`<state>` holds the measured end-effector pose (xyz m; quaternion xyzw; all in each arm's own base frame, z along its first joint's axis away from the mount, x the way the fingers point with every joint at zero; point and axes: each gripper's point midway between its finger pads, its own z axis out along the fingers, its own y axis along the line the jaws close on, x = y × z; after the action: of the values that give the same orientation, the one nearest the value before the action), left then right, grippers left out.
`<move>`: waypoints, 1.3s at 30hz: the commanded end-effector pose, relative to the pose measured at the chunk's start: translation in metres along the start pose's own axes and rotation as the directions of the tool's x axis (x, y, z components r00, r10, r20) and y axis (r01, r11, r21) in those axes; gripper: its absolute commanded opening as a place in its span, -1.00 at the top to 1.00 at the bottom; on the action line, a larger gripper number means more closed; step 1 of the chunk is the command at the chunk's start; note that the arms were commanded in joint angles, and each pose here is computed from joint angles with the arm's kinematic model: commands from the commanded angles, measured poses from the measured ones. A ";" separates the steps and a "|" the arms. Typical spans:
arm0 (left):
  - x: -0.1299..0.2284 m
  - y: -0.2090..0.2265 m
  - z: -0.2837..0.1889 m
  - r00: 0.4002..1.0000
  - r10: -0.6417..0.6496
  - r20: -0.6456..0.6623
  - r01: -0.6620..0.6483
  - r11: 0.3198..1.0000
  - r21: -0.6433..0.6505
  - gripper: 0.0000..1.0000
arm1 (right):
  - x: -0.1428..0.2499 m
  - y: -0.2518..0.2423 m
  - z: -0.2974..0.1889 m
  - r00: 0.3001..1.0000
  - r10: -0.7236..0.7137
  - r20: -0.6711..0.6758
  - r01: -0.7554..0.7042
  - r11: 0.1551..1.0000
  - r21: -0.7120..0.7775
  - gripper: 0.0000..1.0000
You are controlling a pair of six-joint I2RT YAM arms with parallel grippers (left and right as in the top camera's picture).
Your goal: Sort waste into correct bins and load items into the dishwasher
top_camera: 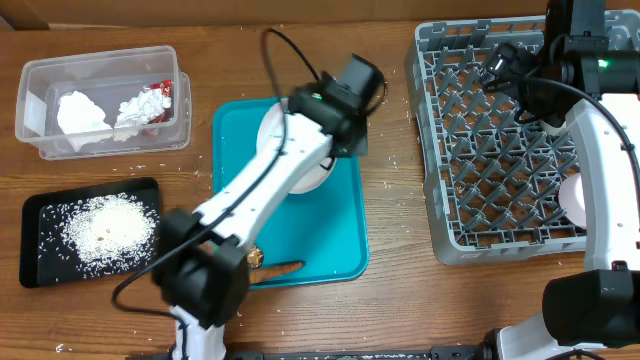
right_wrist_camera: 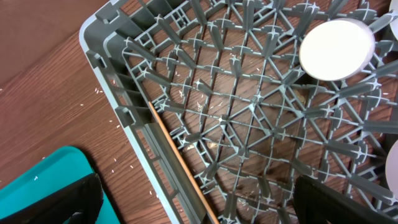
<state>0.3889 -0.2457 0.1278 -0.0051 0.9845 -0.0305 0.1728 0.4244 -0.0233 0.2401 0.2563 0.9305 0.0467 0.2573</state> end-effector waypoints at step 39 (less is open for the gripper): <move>-0.112 0.273 -0.102 0.816 -0.500 0.290 0.573 0.766 -0.292 -0.99 | -0.004 0.006 -0.011 0.999 0.023 0.027 -0.022 0.999 -0.041 -1.00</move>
<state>0.4621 0.0198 0.2358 -0.2966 0.9140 0.1284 0.2453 0.4250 -0.0231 0.2404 0.2566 0.9301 0.0477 0.2585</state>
